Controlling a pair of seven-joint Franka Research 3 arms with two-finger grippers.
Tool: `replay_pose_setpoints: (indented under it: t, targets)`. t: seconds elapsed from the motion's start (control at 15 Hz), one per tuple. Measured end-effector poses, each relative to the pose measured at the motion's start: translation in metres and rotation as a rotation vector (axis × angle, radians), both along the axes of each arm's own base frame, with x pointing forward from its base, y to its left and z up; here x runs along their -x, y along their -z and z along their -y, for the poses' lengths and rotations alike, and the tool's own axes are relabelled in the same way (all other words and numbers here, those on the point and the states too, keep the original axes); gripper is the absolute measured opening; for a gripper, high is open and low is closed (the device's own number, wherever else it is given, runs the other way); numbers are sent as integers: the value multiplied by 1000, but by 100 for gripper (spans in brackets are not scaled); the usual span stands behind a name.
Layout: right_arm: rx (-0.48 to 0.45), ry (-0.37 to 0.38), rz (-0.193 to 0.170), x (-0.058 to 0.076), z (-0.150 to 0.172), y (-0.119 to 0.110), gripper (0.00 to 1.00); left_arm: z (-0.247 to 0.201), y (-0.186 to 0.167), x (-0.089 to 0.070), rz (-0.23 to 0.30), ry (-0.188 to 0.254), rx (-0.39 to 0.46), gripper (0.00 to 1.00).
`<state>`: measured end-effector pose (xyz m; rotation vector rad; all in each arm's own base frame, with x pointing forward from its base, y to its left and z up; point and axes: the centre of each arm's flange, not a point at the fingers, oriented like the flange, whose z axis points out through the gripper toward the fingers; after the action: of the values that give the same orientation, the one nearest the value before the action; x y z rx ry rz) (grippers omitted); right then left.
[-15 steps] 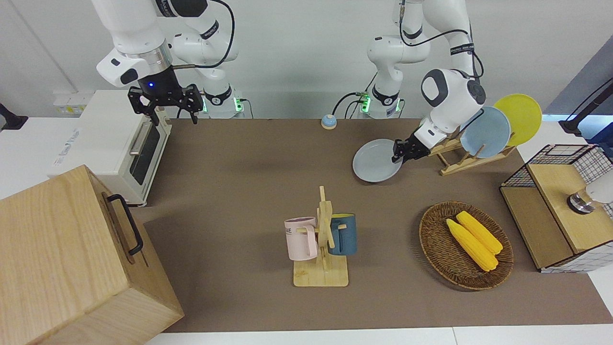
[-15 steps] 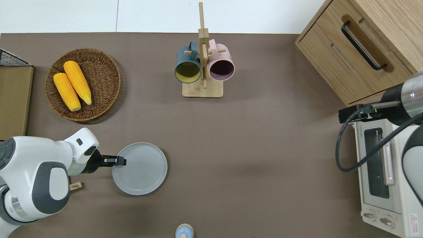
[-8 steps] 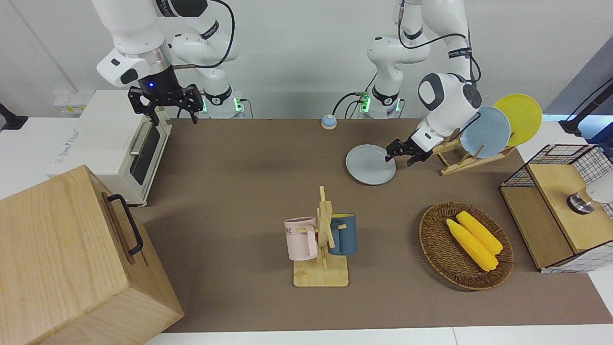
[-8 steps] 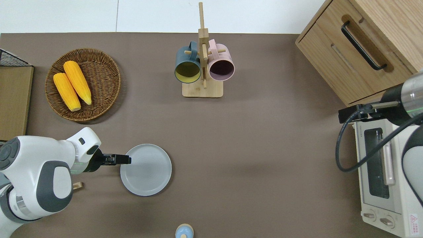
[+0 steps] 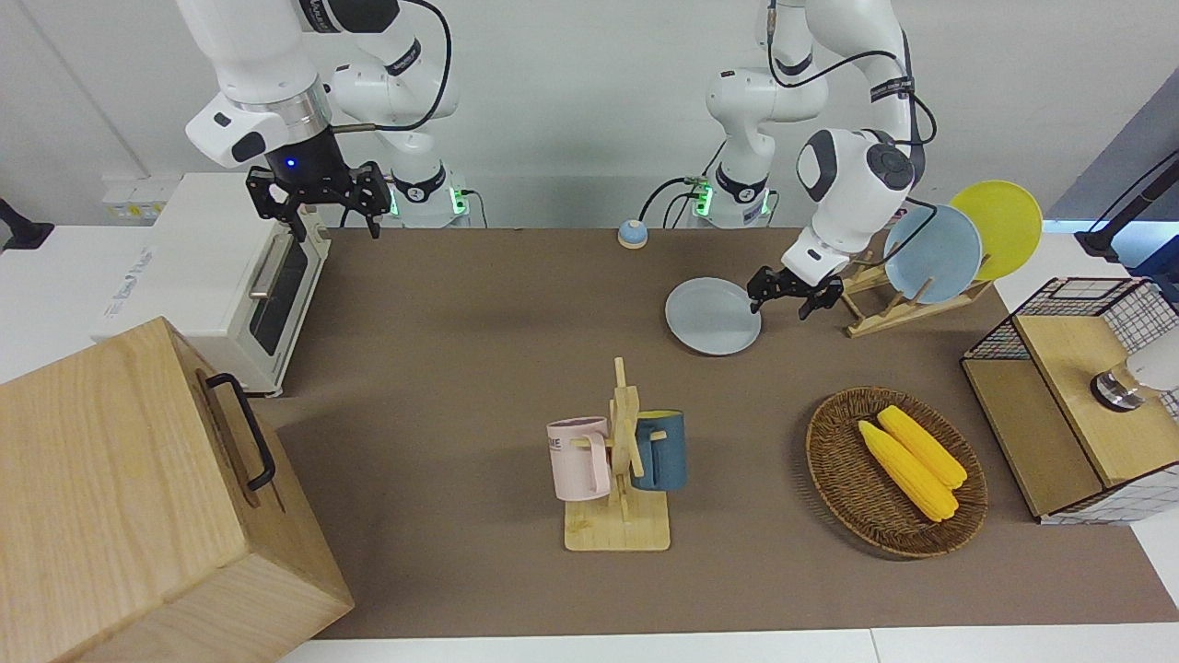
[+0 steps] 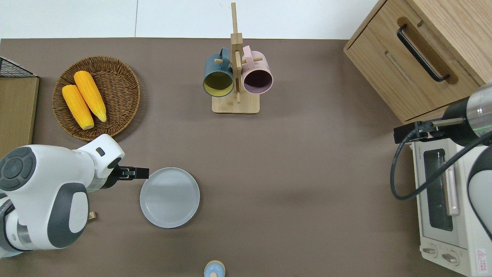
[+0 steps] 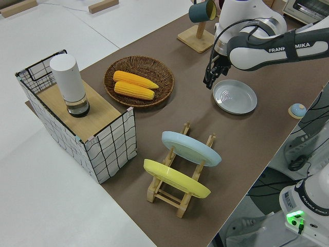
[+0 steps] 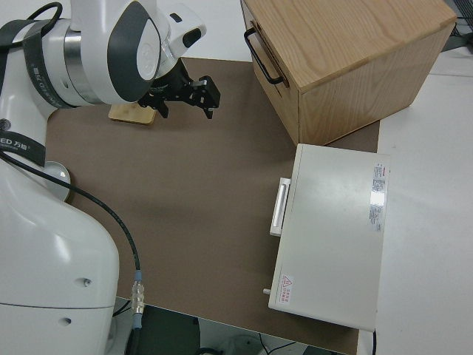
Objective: Pick gray plate from low plate rack and place it on table with left arm
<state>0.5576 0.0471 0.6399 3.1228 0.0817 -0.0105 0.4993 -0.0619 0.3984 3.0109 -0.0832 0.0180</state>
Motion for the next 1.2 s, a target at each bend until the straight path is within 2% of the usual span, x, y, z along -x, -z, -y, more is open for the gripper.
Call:
replay_pose_setpoints:
  t: [0.4, 0.73, 0.87, 1.2]
  targets:
    - [0, 0, 0, 0, 0, 0, 99, 0, -66, -12, -46, 11, -45, 100]
    - [0, 0, 0, 0, 0, 0, 99, -5, -119, -17, -50, 9, -43, 100]
    - [0, 0, 0, 0, 0, 0, 99, -7, -135, -15, -49, 12, -54, 100]
    - [0, 0, 0, 0, 0, 0, 99, -14, -157, -1, -93, 30, -123, 100]
